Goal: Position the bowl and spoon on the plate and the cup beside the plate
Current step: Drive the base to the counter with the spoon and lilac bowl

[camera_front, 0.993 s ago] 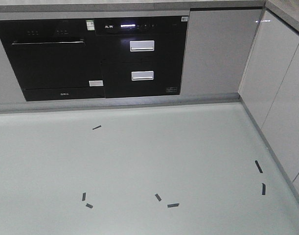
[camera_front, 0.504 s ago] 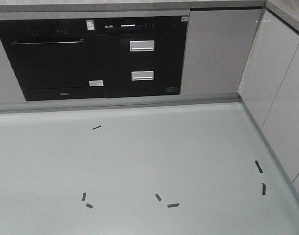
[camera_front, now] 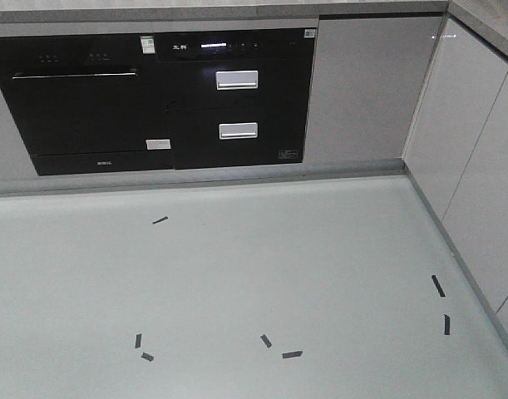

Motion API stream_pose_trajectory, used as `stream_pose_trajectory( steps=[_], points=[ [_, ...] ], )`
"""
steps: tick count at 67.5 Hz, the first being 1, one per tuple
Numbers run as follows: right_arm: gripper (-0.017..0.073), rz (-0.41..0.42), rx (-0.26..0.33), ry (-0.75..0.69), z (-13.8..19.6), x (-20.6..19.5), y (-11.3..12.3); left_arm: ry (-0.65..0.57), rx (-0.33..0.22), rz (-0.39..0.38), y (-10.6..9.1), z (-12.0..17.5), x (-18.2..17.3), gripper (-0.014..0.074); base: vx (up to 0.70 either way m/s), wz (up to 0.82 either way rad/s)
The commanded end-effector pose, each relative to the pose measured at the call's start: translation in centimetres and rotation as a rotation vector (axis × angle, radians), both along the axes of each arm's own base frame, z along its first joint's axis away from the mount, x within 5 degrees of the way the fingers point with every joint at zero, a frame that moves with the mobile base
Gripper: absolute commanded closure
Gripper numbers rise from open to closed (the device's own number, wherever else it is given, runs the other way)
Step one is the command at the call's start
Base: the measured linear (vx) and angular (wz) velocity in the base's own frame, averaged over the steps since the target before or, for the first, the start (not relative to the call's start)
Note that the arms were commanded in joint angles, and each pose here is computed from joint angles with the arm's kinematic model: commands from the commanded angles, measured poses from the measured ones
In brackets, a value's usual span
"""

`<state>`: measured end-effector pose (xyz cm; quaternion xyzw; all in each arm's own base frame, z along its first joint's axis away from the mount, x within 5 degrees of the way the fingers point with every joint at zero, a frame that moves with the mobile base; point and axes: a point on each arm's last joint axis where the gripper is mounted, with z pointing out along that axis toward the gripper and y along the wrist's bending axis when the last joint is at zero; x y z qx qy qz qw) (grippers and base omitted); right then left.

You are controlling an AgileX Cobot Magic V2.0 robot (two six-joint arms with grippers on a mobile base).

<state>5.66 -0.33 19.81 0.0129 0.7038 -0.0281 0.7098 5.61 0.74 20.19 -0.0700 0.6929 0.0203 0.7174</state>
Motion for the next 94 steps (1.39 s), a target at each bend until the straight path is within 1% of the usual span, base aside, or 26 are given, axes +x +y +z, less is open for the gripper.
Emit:
stream_pose_trajectory(
  steps=[1, 58, 94],
  points=[
    [0.0562, -0.007, -0.016, -0.073, 0.67, -0.06, -0.03, -0.104, -0.006, -0.006, -0.08, 1.35, -0.26, 0.06, 0.07, -0.03],
    [0.0562, -0.007, -0.014, -0.074, 0.68, -0.07, -0.03, -0.104, -0.006, -0.006, -0.08, 1.35, -0.26, 0.06, 0.07, 0.06],
    [0.0562, -0.007, -0.014, -0.074, 0.68, -0.07, -0.03, -0.104, -0.006, -0.006, -0.08, 1.35, -0.26, 0.06, 0.14, 0.04]
  ],
)
